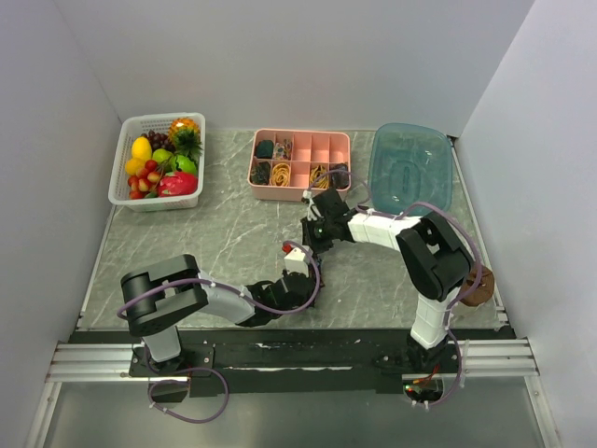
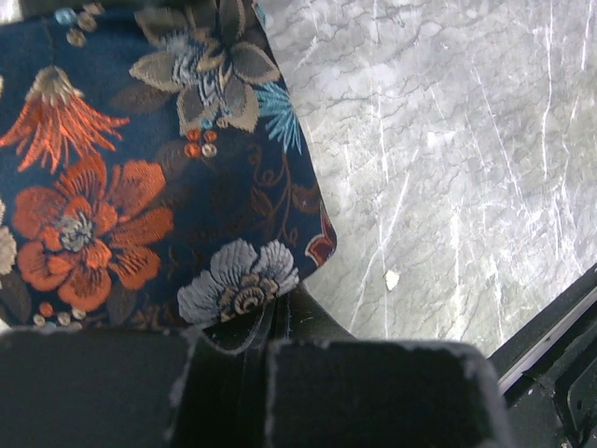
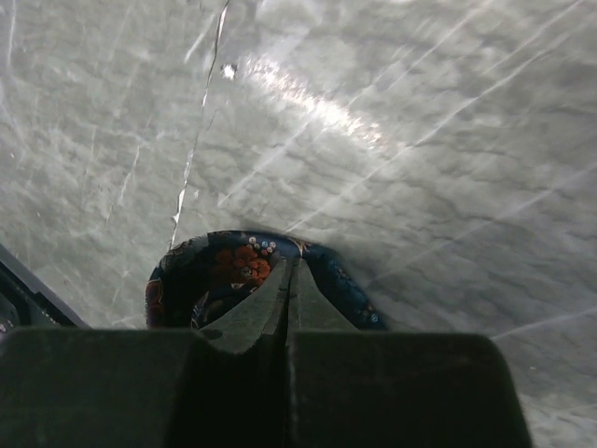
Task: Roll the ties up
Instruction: Roll the tie at the center of the board.
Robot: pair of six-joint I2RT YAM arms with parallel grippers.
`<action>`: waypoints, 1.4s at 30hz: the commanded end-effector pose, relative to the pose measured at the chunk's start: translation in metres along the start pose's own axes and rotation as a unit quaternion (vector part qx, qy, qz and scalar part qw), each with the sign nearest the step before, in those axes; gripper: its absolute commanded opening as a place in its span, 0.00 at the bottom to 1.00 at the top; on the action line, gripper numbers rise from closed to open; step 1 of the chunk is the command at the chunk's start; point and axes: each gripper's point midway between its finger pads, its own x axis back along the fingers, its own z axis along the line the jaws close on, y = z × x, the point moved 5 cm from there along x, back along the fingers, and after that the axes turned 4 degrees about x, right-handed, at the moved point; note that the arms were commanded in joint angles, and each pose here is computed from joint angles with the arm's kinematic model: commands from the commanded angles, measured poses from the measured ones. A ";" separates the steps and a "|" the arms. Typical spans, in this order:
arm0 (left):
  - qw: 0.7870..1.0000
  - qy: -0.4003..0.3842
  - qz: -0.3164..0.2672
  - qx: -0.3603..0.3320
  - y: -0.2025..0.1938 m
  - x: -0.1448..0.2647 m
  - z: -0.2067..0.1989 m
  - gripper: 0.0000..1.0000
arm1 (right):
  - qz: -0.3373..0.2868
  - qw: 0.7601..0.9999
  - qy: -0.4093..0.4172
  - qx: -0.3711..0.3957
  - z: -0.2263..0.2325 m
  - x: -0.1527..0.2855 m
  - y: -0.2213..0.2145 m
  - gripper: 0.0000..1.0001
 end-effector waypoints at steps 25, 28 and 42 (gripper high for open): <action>0.999 0.005 0.025 -0.045 0.004 0.023 0.024 0.10 | 0.021 0.999 -0.049 -0.010 -0.001 0.007 0.005 0.00; 0.999 0.004 0.021 -0.041 0.007 0.032 0.026 0.22 | 0.003 0.999 -0.049 -0.010 0.001 0.014 0.018 0.00; 1.000 -0.022 -0.017 -0.007 0.025 0.095 0.020 0.84 | -0.021 0.998 -0.061 -0.019 -0.004 0.025 0.033 0.00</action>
